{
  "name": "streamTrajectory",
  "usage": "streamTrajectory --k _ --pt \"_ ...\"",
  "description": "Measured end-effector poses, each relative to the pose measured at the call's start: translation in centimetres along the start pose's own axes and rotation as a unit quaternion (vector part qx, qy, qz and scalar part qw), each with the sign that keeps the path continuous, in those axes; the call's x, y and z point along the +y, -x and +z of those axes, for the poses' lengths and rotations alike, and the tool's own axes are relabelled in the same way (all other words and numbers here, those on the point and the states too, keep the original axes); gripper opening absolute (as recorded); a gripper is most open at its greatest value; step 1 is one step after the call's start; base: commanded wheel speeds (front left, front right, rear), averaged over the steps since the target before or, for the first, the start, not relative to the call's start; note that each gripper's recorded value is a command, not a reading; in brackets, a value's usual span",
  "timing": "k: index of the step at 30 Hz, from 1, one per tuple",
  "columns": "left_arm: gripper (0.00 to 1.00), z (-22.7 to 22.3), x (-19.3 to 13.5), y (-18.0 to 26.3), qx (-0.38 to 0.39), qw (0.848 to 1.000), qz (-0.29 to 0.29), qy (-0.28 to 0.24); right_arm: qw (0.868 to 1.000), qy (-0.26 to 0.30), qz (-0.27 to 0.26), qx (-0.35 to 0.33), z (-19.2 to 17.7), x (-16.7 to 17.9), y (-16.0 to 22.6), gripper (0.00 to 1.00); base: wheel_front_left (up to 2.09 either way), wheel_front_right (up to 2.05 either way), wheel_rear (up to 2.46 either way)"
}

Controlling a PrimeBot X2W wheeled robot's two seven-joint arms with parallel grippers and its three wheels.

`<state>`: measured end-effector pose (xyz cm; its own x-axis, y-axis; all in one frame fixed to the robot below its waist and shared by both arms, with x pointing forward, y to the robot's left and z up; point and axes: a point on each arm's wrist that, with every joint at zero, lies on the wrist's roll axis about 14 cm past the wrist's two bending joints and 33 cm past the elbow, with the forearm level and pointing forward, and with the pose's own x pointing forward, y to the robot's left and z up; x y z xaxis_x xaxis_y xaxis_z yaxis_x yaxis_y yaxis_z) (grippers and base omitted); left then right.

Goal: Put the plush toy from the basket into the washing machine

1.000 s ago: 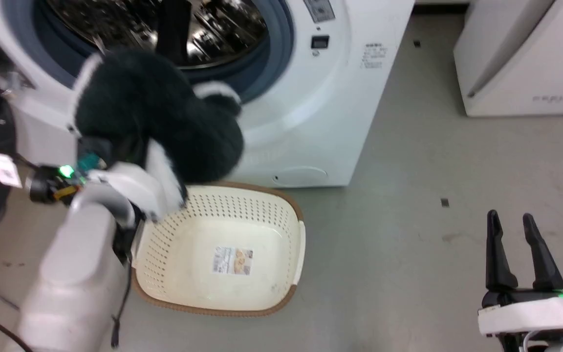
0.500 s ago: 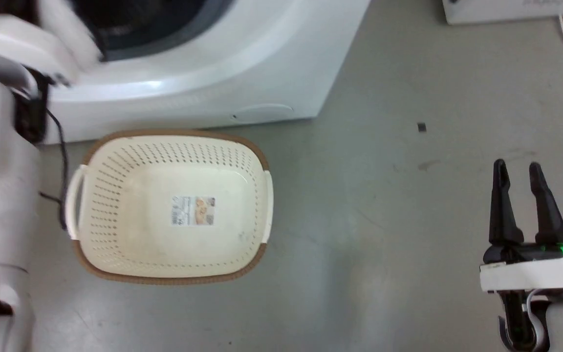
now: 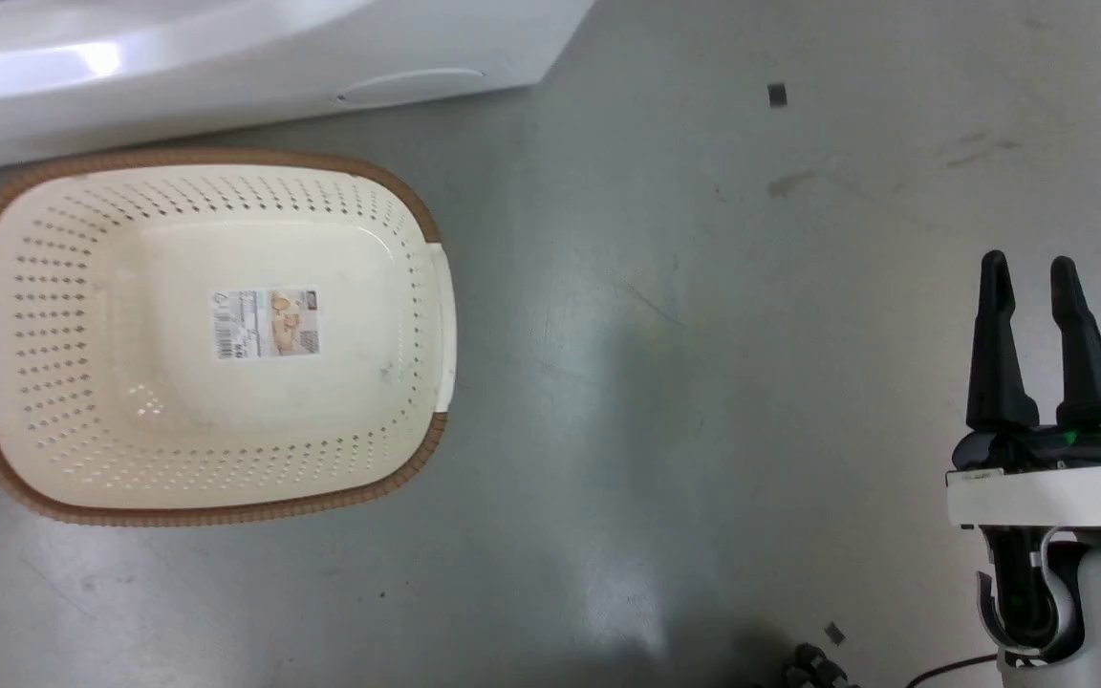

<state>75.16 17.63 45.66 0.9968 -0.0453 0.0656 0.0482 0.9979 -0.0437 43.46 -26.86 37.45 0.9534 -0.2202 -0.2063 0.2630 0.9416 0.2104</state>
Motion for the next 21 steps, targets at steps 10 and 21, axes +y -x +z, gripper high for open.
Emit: streamTrajectory --k 10,21 --pt "0.0 -1.2 1.2 -2.8 -0.014 1.0 0.026 0.006 1.0 0.012 -0.012 0.019 -1.7 -1.0 -0.6 1.0 0.0 0.0 0.0" --pt "1.0 -0.6 2.1 -2.2 -0.017 0.999 0.04 0.004 1.0 0.007 -0.004 0.015 -1.4 -0.4 -0.8 1.0 0.0 0.0 0.0"
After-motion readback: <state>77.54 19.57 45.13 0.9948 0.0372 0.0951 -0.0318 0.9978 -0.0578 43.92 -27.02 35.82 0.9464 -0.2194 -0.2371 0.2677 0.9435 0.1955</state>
